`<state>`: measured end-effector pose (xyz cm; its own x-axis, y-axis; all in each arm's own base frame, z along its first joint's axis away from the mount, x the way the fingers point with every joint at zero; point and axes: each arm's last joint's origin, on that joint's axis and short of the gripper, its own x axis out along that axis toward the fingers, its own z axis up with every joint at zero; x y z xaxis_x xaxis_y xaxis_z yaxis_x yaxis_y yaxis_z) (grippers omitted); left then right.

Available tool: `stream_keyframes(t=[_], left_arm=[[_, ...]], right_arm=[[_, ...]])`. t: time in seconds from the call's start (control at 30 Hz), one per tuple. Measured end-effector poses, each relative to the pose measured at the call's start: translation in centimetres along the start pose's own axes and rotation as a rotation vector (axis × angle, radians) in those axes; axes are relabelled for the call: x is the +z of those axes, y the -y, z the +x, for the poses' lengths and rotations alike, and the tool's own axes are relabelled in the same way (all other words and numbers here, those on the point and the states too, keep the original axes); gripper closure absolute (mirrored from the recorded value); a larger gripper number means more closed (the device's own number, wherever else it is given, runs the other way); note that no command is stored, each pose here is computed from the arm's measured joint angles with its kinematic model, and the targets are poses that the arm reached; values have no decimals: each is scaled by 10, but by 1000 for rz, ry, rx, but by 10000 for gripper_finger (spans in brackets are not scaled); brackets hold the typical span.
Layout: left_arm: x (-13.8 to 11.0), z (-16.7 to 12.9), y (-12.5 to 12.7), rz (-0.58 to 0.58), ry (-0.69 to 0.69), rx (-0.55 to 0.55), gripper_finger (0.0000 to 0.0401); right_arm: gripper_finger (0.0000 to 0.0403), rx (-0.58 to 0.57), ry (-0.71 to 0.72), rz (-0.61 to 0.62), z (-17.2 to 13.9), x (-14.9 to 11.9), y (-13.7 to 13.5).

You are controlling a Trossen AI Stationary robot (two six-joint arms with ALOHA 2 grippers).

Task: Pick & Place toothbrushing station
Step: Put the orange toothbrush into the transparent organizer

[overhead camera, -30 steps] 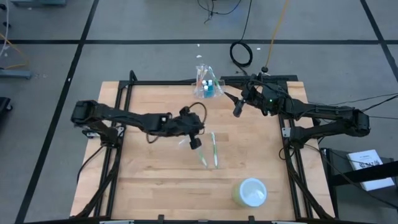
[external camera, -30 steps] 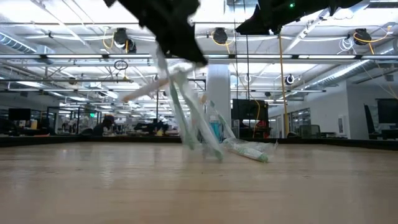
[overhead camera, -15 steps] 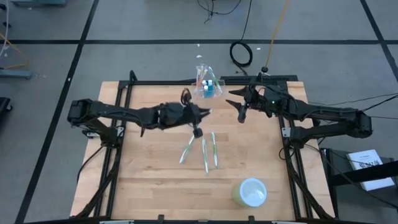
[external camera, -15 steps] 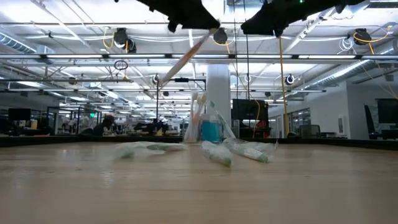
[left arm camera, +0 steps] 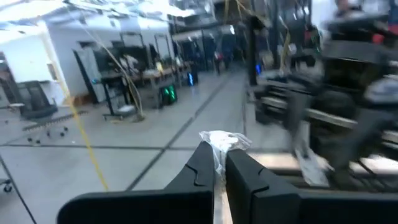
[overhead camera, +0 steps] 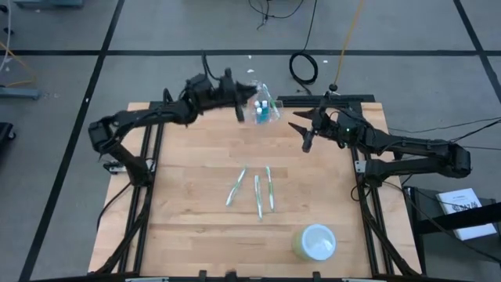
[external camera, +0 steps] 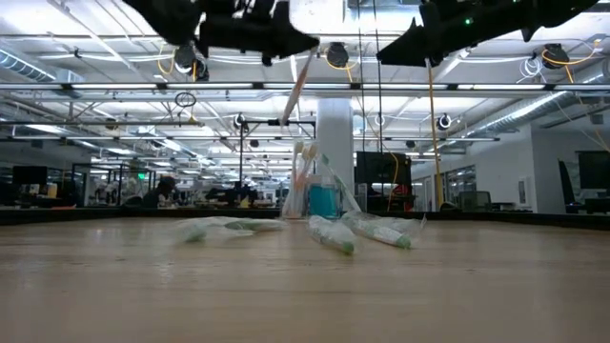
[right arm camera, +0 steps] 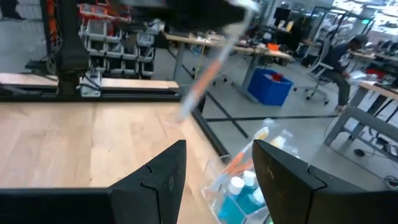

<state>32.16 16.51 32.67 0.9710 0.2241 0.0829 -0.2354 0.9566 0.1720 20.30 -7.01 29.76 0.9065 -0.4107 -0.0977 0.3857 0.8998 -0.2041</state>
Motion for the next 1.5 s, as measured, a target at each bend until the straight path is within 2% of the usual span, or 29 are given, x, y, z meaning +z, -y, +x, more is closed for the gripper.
stream_keyframes(t=[0.07, 0.2, 0.3, 0.43, 0.8, 0.9, 1.1, 1.3, 1.4, 1.5], left_arm=[[-16, 0, -21, -32, 34, 12, 395], [-66, 5, -55, -150, 59, 27, 396], [-91, 8, -71, -210, 124, 40, 396], [-110, 8, -81, -230, 165, 52, 396], [-115, 6, -87, -120, 136, 134, 397], [-119, 5, -90, -146, 107, 159, 395], [-133, 8, -86, -170, -38, 197, 396], [-133, 13, -76, -153, -56, 189, 396], [-135, 14, -74, -165, -79, 223, 375], [-136, 15, -73, -177, -85, 243, 335]], right_arm=[[227, -5, 13, -6, -2, 2, 1], [227, -10, 46, -20, -4, 5, 2], [227, -13, 55, -21, -4, 6, 2], [227, -12, 54, -20, -4, 6, 2], [227, -10, 44, -20, -4, 5, 2], [227, -7, 33, -22, -4, 4, 2], [227, -5, 20, -26, -4, 3, 2], [227, -5, 20, -34, -4, 3, 2], [227, -4, 17, -34, -4, 2, 2], [227, -4, 17, -32, -4, 3, 2]])
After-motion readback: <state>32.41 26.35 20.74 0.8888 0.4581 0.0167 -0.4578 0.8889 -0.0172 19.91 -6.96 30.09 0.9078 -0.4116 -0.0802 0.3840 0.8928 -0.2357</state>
